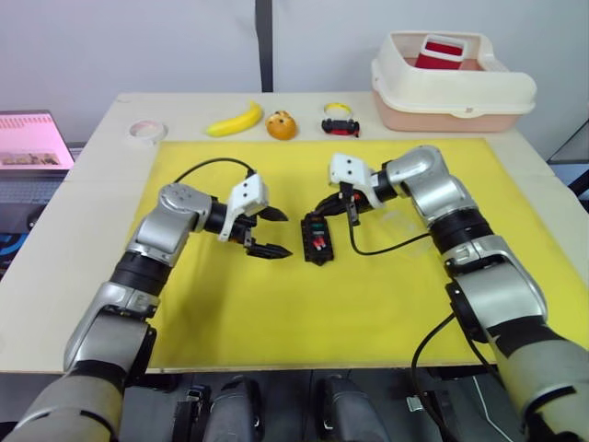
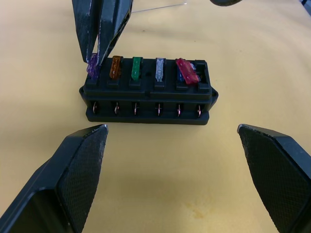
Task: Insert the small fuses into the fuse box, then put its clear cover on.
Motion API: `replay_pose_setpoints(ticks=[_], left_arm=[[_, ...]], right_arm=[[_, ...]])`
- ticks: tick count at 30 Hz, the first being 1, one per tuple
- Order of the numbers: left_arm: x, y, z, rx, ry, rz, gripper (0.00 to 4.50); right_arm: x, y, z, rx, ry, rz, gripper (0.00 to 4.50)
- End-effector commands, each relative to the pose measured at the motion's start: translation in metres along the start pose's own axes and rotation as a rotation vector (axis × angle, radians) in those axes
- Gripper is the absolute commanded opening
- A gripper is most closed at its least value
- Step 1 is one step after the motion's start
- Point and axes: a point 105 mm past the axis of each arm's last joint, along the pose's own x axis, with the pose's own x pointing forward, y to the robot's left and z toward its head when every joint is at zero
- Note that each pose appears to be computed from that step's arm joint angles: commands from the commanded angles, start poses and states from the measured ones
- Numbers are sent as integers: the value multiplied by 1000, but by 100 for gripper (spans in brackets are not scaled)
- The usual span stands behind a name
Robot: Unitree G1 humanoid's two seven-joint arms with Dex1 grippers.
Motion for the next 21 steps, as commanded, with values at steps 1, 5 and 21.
replay_pose_setpoints(ticks=[1,5,21], left_arm=[[-2,2,10,37,-10,5,450],[-2,1,10,38,-10,5,450],[-2,2,11,42,-13,7,450]], right_arm=[[-4,-4,4,-27,14,-15,2],[-2,-3,2,-26,24,-11,2],[-9,-7,11,-58,43,0,2]])
